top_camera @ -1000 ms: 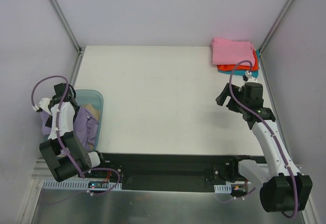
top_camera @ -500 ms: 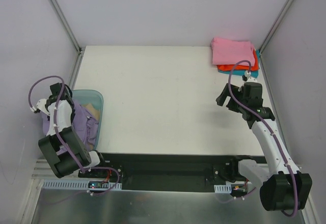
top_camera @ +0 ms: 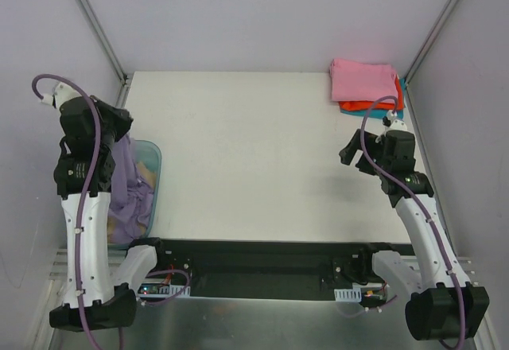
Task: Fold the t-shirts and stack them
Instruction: Grab crumpled tshirt from bin with the left arm, then move the tshirt to the center of the board
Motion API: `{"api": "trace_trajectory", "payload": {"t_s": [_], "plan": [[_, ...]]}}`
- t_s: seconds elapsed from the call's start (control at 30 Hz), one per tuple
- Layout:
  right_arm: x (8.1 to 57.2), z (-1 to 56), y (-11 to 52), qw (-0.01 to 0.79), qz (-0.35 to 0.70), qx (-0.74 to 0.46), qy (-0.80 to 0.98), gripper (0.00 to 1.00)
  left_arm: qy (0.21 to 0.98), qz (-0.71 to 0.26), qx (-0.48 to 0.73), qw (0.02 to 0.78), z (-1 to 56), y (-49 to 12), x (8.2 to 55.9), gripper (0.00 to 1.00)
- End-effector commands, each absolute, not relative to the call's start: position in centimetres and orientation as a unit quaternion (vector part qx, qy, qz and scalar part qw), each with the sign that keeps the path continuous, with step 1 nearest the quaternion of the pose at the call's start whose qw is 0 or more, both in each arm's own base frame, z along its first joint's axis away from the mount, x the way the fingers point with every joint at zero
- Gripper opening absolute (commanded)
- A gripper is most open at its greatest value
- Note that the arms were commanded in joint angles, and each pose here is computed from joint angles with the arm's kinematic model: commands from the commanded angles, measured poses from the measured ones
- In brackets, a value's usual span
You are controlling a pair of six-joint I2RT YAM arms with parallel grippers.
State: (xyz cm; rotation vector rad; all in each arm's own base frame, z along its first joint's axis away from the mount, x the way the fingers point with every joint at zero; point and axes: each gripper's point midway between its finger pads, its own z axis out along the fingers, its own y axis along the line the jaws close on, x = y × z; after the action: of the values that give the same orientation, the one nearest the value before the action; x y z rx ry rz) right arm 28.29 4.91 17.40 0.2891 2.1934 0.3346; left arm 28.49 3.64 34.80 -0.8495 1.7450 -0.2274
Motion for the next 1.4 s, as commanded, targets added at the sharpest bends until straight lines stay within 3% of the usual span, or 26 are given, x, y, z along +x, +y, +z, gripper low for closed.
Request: {"api": "trace_trajectory", "payload": {"t_s": [0.0,0.2,0.3,0.53,0.67,0.73,0.77,0.83,0.87,1.0,1.13,1.17,1.23,1.27,1.33,1.37], "plan": [[28.7,20.1,5.1,0.479,0.147,0.109,0.858,0.97,0.684,-0.237,-0.153,0.673,46.7,-3.5,28.7,0.0],[28.3,20.8,5.2,0.494,0.15,0.106,0.85,0.97,0.589,-0.371,0.087,0.713,58.7,-12.1,25.8,0.0],[28.1,20.9,5.4,0.495,0.156,0.102,0.849,0.97,0.558,-0.438,0.192,0.678,61.6,-16.8,24.3,0.0],[27.2,21.0,4.7,0.5,0.142,0.109,0.847,0.97,0.529,-0.498,0.287,0.625,61.3,-26.1,25.2,0.0],[26.6,21.5,2.7,0.511,0.097,0.139,0.842,0.97,0.584,-0.506,0.276,0.572,55.6,-32.2,29.7,0.08],[26.0,21.4,2.1,0.508,0.082,0.15,0.844,0.97,0.611,-0.507,0.271,0.544,52.6,-34.9,31.5,0.19],[25.9,21.4,1.5,0.508,0.069,0.165,0.843,0.97,0.639,-0.507,0.265,0.515,49.3,-37.3,33.4,0.44],[25.4,21.4,1.0,0.502,0.058,0.175,0.845,0.97,0.698,-0.479,0.233,0.478,43.3,-39.5,37.4,0.81],[25.2,21.4,0.8,0.5,0.053,0.18,0.846,0.97,0.715,-0.466,0.219,0.474,42.4,-39.6,38.5,0.99],[24.5,21.2,0.6,0.491,0.044,0.175,0.853,0.97,0.776,-0.404,0.207,0.438,36.8,-38.4,39.3,0.99],[24.5,20.9,0.9,0.487,0.05,0.167,0.856,0.97,0.81,-0.295,0.139,0.487,35.6,-31.9,38.6,0.99],[24.6,20.9,1.2,0.486,0.058,0.162,0.857,0.97,0.841,-0.23,0.103,0.478,31.6,-29.3,38.9,0.99],[25.2,20.7,2.0,0.483,0.075,0.154,0.859,0.97,0.849,-0.194,0.054,0.489,31.1,-25.8,37.4,0.99],[25.5,20.7,2.4,0.48,0.084,0.146,0.861,0.97,0.871,-0.143,0.032,0.47,27.2,-23.4,36.7,0.99],[26.2,20.3,3.2,0.469,0.1,0.136,0.867,0.97,0.878,-0.133,-0.012,0.46,26.0,-20.9,34.8,0.99],[26.3,20.2,4.3,0.46,0.123,0.117,0.871,0.97,0.898,-0.12,-0.019,0.423,22.5,-19.8,33.2,0.99]]}}
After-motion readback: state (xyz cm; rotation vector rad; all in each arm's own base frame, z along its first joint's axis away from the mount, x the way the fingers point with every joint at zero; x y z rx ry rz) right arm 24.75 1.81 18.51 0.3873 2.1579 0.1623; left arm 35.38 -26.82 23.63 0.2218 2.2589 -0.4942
